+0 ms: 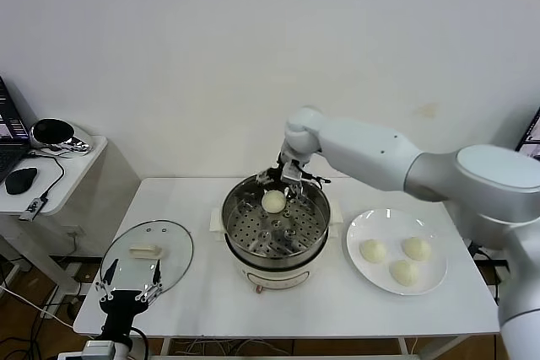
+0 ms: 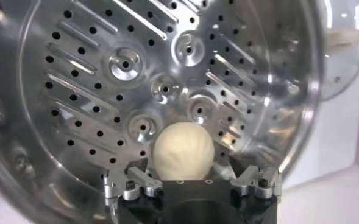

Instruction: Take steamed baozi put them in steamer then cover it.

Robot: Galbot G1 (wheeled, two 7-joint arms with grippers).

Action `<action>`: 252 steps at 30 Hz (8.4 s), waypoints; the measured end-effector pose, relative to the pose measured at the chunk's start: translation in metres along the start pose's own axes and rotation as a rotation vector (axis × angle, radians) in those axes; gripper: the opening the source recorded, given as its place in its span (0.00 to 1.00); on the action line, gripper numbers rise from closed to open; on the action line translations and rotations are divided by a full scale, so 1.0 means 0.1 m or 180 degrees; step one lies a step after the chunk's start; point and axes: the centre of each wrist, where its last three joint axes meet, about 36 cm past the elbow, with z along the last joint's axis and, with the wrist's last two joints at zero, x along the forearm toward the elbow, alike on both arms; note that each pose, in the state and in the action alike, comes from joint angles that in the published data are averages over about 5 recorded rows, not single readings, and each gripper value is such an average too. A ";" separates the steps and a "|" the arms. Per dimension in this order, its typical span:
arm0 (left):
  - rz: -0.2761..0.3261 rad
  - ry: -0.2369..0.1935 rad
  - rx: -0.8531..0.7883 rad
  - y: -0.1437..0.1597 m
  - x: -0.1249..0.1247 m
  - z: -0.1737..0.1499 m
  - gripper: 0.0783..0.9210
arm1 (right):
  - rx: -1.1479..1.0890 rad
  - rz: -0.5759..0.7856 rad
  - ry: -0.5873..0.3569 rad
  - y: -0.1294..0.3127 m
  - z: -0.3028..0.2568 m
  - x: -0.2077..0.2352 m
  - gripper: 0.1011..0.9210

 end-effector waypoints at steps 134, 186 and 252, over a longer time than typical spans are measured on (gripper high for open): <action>-0.0117 -0.0101 0.0013 0.11 -0.13 0.03 0.88 | -0.3428 -0.0202 -0.0011 -0.46 -0.82 -0.31 0.62; 0.0018 -0.0086 -0.0093 0.00 -0.10 0.06 0.88 | -0.3192 -0.0440 0.0404 2.66 -0.18 0.91 0.88; -0.0062 -0.0018 -0.0141 0.04 -0.05 0.11 0.88 | -0.3478 -0.0511 0.0478 3.38 0.04 0.03 0.65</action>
